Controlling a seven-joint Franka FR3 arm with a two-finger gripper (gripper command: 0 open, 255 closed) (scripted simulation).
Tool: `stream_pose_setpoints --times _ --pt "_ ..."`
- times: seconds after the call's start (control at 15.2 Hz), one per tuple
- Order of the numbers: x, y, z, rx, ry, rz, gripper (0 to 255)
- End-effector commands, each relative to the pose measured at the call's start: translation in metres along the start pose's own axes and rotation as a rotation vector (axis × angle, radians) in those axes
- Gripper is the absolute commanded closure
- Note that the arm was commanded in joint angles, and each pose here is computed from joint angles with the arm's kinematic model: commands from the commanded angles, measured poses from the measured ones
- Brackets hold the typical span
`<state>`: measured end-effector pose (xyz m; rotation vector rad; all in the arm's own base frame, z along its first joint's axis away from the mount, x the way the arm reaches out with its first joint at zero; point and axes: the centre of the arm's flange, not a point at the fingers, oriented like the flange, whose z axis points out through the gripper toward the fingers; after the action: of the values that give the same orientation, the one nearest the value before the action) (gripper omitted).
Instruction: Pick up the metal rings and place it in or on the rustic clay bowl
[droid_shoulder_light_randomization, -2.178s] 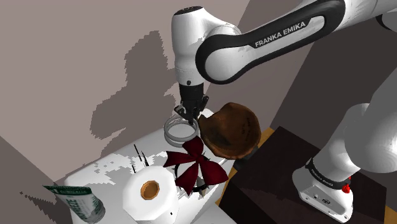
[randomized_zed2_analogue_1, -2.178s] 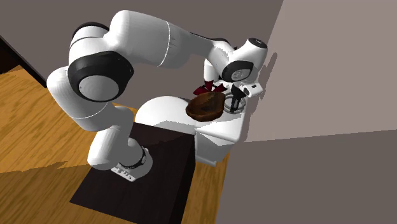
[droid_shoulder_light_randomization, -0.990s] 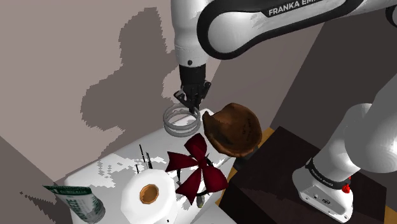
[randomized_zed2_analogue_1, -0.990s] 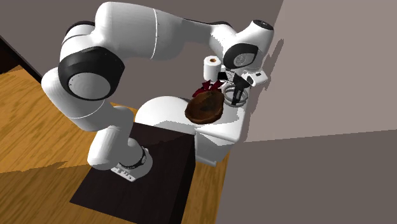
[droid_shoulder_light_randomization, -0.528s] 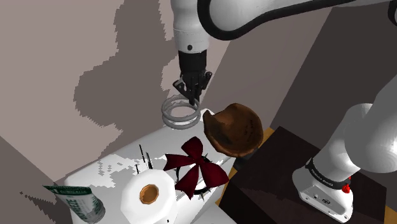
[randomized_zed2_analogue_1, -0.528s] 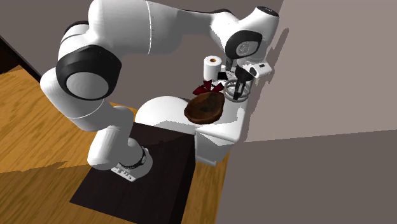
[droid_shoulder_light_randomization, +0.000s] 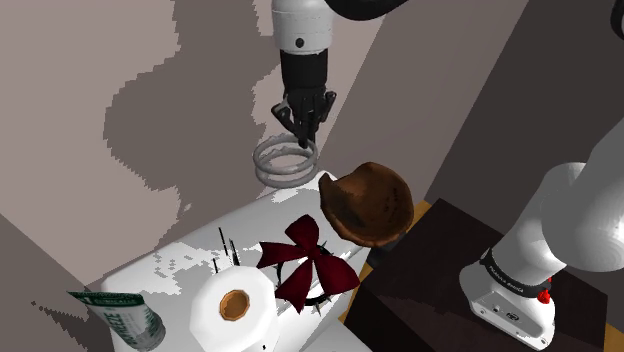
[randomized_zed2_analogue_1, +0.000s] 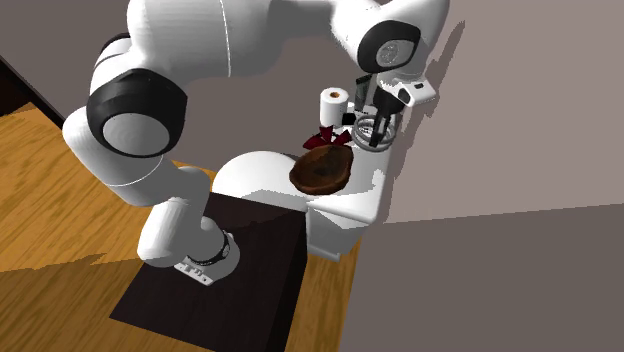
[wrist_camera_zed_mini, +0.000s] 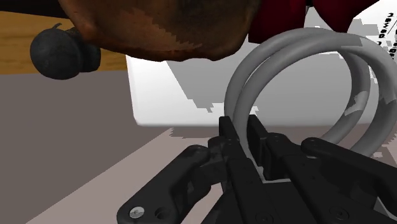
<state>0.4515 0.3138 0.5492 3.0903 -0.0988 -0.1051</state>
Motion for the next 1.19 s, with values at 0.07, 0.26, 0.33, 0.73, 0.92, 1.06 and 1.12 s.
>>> stream_pose_setpoints --times 0.07,0.26,0.33,0.73,0.92,1.06,1.12 --pt "-0.001 0.0 -0.017 0.0 0.0 0.0 255" --pt "-0.003 0.001 -0.033 0.0 0.0 0.0 255" --pt "-0.003 0.001 -0.034 0.0 0.0 0.0 255" --pt "-0.057 0.059 -0.036 0.0 0.0 0.0 255" --pt "-0.084 0.087 -0.037 0.0 0.0 0.0 255" --pt "-0.103 0.106 -0.038 0.0 0.0 0.0 255" --pt "-0.111 0.115 -0.038 0.0 0.0 0.0 255"
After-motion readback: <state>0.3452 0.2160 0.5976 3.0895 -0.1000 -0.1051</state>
